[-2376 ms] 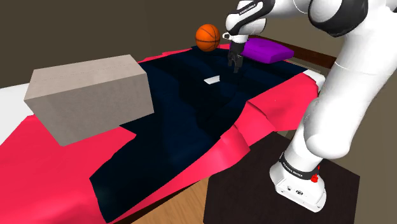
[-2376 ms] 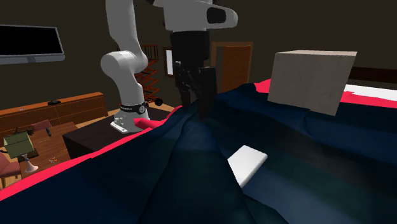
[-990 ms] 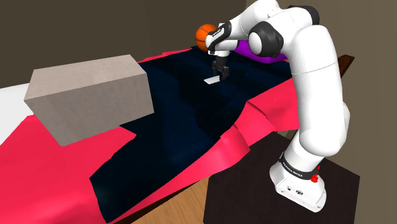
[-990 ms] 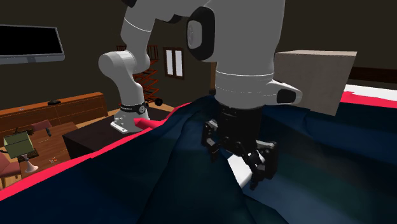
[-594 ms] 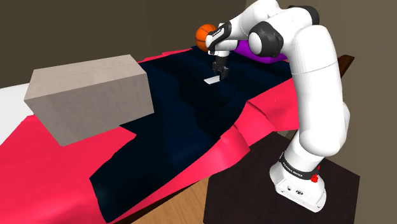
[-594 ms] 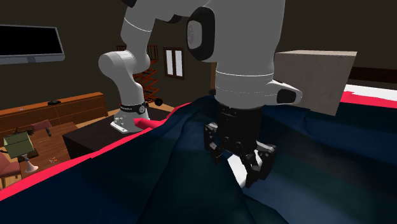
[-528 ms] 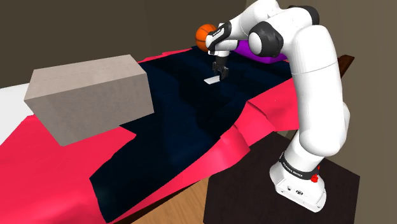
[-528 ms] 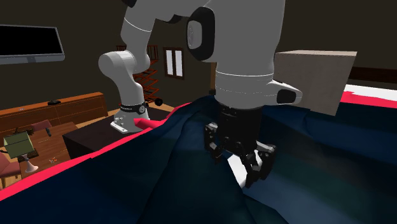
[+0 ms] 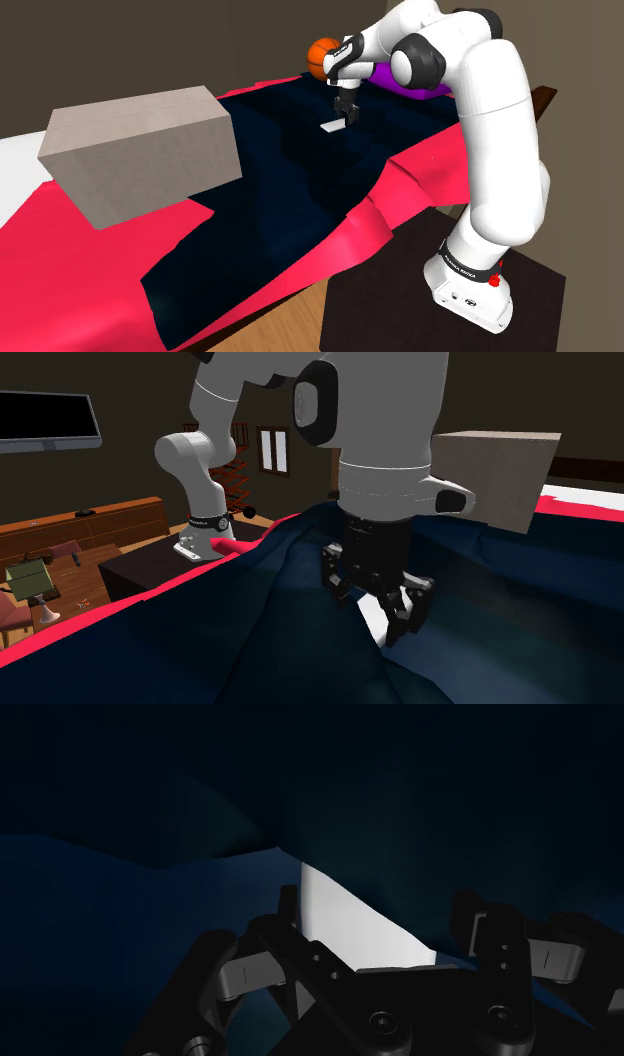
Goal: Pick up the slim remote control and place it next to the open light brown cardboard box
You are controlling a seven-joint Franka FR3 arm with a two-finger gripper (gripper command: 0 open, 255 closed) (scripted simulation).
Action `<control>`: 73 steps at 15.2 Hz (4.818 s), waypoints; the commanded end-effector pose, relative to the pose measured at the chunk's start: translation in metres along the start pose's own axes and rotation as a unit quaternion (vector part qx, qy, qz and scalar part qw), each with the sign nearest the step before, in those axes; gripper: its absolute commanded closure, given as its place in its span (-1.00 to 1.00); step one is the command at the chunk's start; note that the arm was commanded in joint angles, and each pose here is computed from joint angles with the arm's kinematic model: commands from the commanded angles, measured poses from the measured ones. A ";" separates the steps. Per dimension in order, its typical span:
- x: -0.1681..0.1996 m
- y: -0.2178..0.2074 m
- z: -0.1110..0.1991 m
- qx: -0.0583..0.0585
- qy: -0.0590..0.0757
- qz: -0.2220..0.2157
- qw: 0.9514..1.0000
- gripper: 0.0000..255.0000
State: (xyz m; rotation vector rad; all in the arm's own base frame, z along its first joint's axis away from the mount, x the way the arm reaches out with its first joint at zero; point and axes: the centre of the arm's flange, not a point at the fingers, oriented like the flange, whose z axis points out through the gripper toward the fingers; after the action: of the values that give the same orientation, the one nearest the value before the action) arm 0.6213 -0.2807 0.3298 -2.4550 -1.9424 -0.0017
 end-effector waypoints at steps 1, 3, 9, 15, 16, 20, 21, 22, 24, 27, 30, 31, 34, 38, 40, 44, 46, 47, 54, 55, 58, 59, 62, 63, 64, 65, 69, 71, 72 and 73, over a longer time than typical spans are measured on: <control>0.000 0.000 -0.008 0.000 0.000 0.000 1.000 1.00; 0.000 0.000 -0.019 0.000 0.000 0.000 1.000 1.00; 0.000 0.000 -0.050 0.000 0.000 0.000 1.000 1.00; 0.001 -0.001 -0.082 0.000 0.000 0.000 1.000 1.00; 0.001 -0.001 -0.087 0.000 0.000 0.000 1.000 1.00; 0.001 -0.001 -0.109 0.000 0.000 0.000 1.000 1.00; 0.001 -0.001 -0.114 0.000 0.000 0.000 1.000 1.00; 0.001 -0.001 -0.119 0.000 0.000 0.000 1.000 1.00; 0.001 -0.001 -0.130 0.000 0.000 0.000 1.000 1.00; 0.001 -0.001 -0.145 0.000 0.000 0.000 1.000 1.00; 0.001 -0.001 -0.161 0.000 0.000 0.000 1.000 1.00; 0.001 -0.001 -0.167 0.000 0.000 0.000 1.000 1.00; 0.001 -0.002 -0.182 0.000 0.000 0.000 1.000 1.00; 0.002 -0.002 -0.204 0.000 0.000 0.000 1.000 1.00; 0.002 -0.002 -0.214 0.000 0.000 0.000 1.000 1.00; 0.002 -0.002 -0.235 0.000 0.000 0.000 1.000 1.00; 0.002 -0.002 -0.246 0.000 0.000 0.000 1.000 1.00; 0.002 -0.002 -0.251 0.000 0.000 0.000 1.000 1.00; 0.002 -0.002 -0.288 0.000 0.000 0.000 1.000 1.00; 0.002 -0.002 -0.290 0.000 0.000 0.000 1.000 1.00; 0.038 -0.019 -0.290 0.000 0.000 0.000 1.000 1.00; 0.050 -0.025 -0.290 0.000 0.000 0.000 1.000 1.00; 0.086 -0.041 -0.289 0.000 0.000 0.000 1.000 1.00; 0.098 -0.047 -0.289 0.000 0.000 0.000 1.000 1.00; 0.110 -0.053 -0.289 0.000 0.000 0.000 1.000 1.00; 0.122 -0.058 -0.289 0.000 0.000 0.000 1.000 1.00; 0.170 -0.081 -0.289 0.000 0.000 0.000 1.000 1.00; 0.194 -0.092 -0.288 0.000 0.000 0.000 1.000 1.00; 0.206 -0.097 -0.288 0.000 0.000 0.000 1.000 1.00; 0.218 -0.103 -0.288 0.000 0.000 0.000 1.000 1.00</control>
State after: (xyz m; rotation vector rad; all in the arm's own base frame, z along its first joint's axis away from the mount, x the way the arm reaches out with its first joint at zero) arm 0.5766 -0.0617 0.6203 -2.4533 -1.9434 -0.0013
